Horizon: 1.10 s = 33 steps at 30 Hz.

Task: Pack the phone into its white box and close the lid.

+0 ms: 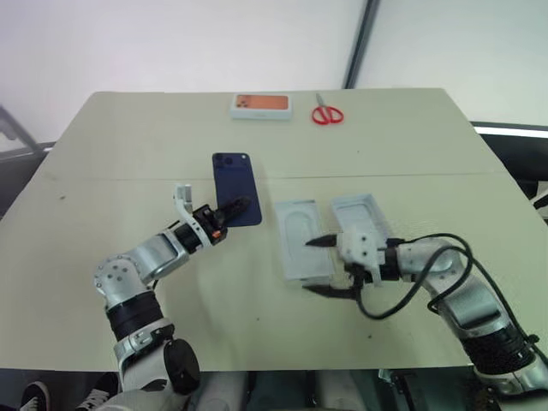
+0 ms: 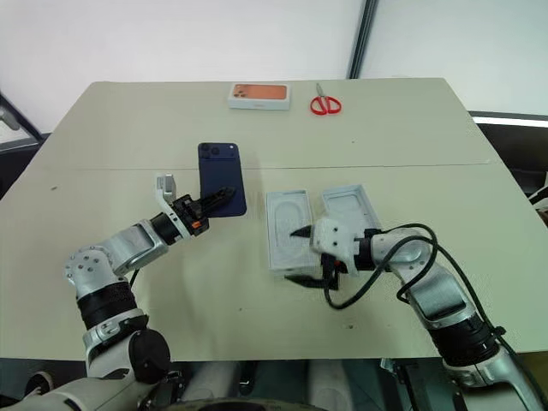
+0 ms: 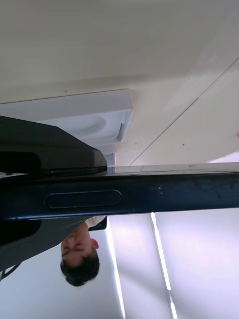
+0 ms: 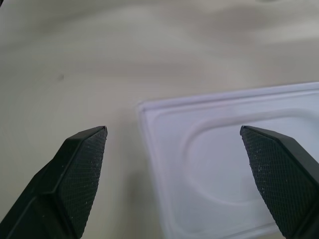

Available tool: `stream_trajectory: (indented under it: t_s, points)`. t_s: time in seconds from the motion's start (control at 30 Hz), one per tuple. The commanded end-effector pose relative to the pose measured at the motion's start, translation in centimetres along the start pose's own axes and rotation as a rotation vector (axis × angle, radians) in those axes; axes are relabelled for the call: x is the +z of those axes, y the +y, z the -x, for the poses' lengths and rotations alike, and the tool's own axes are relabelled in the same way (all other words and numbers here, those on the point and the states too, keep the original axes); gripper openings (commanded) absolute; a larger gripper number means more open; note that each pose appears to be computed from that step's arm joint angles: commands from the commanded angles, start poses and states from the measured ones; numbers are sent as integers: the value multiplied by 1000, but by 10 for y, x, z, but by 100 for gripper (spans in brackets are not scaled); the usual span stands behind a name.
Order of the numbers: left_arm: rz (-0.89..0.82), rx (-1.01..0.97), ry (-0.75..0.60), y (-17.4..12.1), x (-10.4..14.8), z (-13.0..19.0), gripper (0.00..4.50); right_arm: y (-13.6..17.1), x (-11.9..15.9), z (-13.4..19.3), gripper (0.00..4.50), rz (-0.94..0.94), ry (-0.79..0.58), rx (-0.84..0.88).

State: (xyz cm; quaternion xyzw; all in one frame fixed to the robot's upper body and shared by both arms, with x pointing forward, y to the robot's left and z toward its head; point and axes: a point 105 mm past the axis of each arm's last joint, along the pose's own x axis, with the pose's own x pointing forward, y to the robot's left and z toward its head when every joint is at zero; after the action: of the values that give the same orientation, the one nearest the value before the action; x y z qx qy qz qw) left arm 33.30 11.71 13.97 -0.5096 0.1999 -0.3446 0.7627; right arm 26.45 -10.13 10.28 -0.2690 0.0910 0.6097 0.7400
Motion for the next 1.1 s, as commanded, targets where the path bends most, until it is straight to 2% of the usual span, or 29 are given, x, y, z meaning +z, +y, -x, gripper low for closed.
stream_trajectory:
  t_s: [0.03,0.07,0.13,0.23,0.33,0.5,0.6,0.7,0.97,1.1]
  points:
    - [-46,-87,11,-22,1,-6,3,-2,-1,-1,447,85,41,13]
    - [-44,-91,9,-23,0,-6,3,-1,-5,-2,447,98,63,26]
    - [-49,-89,20,-23,-4,-6,3,-1,-12,-2,396,123,100,41]
    - [-62,-76,32,-22,-8,-6,3,-1,-14,-2,270,117,103,55]
    - [-63,-76,27,-23,-8,-6,3,-4,-20,-3,270,129,136,51]
    - [-64,-68,28,-22,-9,-6,3,-4,-15,-8,270,113,106,63]
    - [-61,-69,24,-22,-10,-7,3,-6,-16,-10,181,108,115,60]
    - [-56,-68,26,-22,-11,-7,3,-5,-19,-12,39,116,131,70]
    - [-44,-69,15,-23,-8,-7,3,2,-12,-27,39,122,95,91]
    - [-41,-62,9,-22,-6,-6,3,3,0,-49,39,113,56,77]
